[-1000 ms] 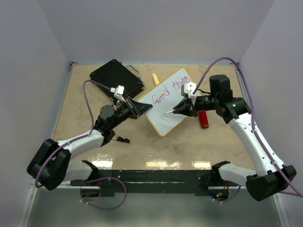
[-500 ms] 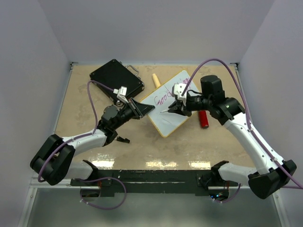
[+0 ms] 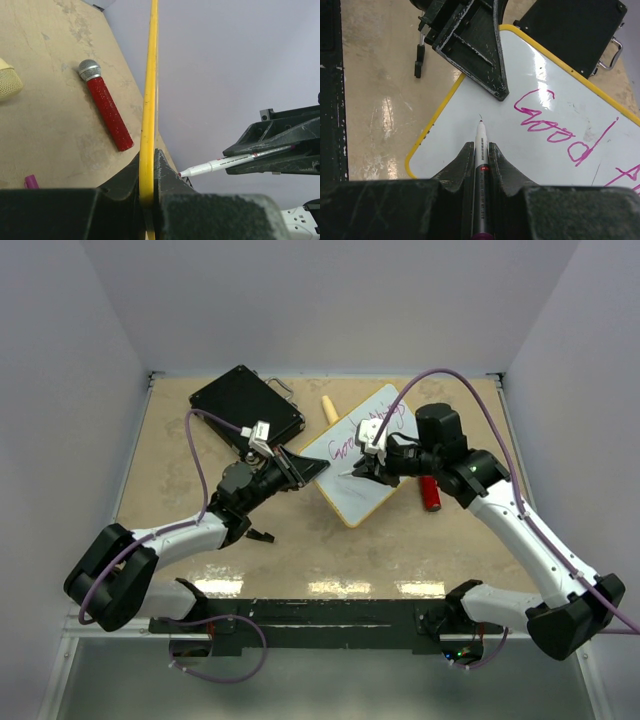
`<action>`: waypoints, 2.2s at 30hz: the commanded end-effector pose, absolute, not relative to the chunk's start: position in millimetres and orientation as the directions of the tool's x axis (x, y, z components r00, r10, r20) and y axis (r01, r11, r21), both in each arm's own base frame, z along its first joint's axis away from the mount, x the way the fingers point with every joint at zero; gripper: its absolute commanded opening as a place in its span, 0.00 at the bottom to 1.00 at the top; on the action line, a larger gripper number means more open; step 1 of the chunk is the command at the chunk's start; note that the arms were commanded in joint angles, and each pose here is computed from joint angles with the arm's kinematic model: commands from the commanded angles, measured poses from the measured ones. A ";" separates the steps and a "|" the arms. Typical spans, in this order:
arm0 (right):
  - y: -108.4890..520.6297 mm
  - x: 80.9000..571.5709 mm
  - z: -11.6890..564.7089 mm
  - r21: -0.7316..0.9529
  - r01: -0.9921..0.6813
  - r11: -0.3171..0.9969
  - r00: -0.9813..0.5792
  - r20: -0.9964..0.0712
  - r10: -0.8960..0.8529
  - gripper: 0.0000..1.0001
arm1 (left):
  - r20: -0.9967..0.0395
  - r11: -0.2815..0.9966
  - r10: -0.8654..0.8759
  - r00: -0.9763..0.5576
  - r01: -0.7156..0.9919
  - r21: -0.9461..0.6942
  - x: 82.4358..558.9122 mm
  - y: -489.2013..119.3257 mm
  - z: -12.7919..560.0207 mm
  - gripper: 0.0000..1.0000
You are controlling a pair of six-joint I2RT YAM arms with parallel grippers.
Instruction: Write a sentence on the whiteboard
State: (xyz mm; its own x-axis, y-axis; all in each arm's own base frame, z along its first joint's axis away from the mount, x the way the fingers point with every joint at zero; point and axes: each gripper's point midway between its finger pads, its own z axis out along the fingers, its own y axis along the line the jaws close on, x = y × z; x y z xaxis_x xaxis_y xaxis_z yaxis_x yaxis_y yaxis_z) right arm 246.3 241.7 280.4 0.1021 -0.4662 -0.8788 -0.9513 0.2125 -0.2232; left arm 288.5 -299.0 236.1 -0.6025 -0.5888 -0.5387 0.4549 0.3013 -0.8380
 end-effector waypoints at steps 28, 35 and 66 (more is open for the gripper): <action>246.6 261.0 272.3 -0.236 -0.940 0.246 0.091 -0.869 -0.486 0.00 | -0.525 0.171 -0.672 -0.522 0.580 -0.796 288.7 -301.4 305.2 0.00; 247.5 262.6 267.7 -0.230 -0.941 0.248 0.081 -0.865 -0.496 0.00 | -0.527 0.170 -0.671 -0.521 0.584 -0.794 288.3 -301.7 305.5 0.00; 257.5 260.9 259.5 -0.192 -0.958 0.214 0.062 -0.865 -0.497 0.00 | -0.536 0.148 -0.662 -0.525 0.609 -0.779 284.7 -304.1 310.8 0.00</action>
